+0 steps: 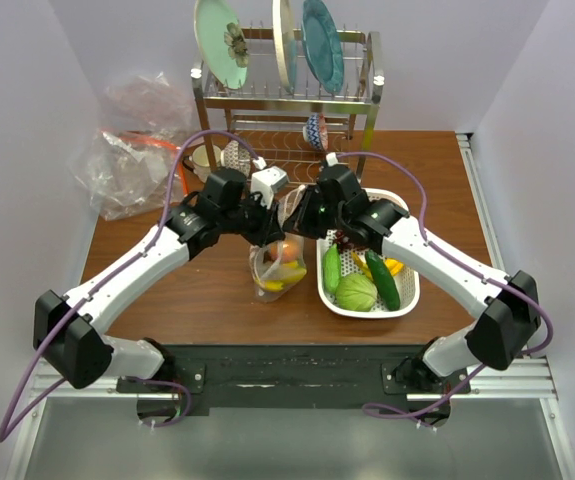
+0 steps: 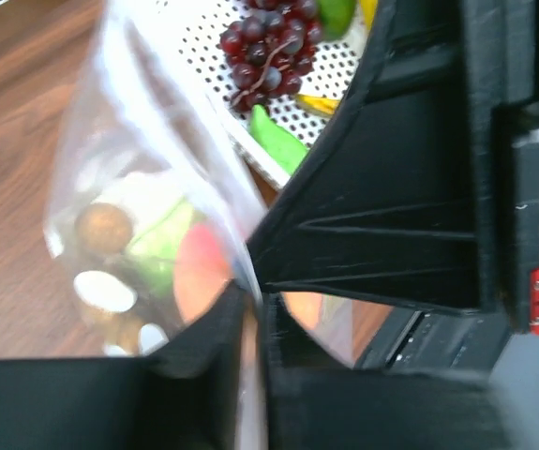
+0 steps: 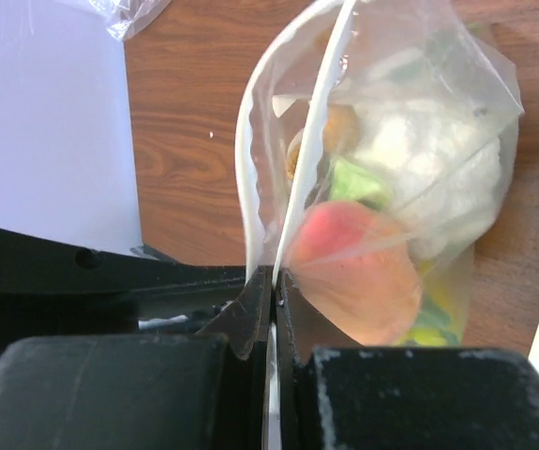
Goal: Place the food in the zip-top bag and seal the zipper
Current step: Adjust the zipper on the food storage bag, then zip the zipper food storage bag.
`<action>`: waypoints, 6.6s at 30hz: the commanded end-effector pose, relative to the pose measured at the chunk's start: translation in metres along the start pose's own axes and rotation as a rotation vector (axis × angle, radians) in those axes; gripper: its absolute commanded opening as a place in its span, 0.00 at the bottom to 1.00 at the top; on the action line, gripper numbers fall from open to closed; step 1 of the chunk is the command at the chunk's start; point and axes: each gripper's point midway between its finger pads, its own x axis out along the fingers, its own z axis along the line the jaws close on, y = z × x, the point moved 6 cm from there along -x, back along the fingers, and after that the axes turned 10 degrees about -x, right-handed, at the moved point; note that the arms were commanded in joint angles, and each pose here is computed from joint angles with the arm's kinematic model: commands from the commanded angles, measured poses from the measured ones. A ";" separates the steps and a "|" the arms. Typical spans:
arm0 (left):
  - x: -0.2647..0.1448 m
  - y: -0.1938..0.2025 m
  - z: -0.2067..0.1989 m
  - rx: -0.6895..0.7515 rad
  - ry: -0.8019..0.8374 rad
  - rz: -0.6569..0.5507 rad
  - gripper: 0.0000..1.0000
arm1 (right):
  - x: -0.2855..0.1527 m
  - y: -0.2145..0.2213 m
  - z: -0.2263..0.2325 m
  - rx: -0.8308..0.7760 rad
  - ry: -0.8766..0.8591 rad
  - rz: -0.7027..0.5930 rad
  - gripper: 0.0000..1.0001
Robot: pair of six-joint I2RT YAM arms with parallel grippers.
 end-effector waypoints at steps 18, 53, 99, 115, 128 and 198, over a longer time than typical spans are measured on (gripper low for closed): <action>-0.028 -0.002 -0.042 0.044 0.227 0.048 0.00 | -0.106 -0.043 -0.003 -0.561 -0.148 -0.370 0.50; -0.178 0.001 -0.134 0.372 0.864 -0.127 0.00 | -0.182 0.014 0.022 -1.071 -0.993 -0.414 0.68; -0.106 0.003 -0.082 0.175 0.515 -0.033 0.00 | -0.134 -0.011 0.015 -0.851 -0.812 -0.321 0.00; -0.065 0.007 0.028 -0.079 -0.066 -0.016 0.01 | -0.016 0.015 -0.056 -0.597 -0.516 -0.132 0.00; -0.076 -0.005 0.022 -0.093 -0.088 0.022 0.00 | -0.008 -0.002 -0.015 -0.694 -0.567 -0.152 0.00; -0.042 -0.032 -0.028 0.155 0.363 -0.032 0.30 | -0.040 0.012 0.022 -0.692 -0.714 -0.061 0.00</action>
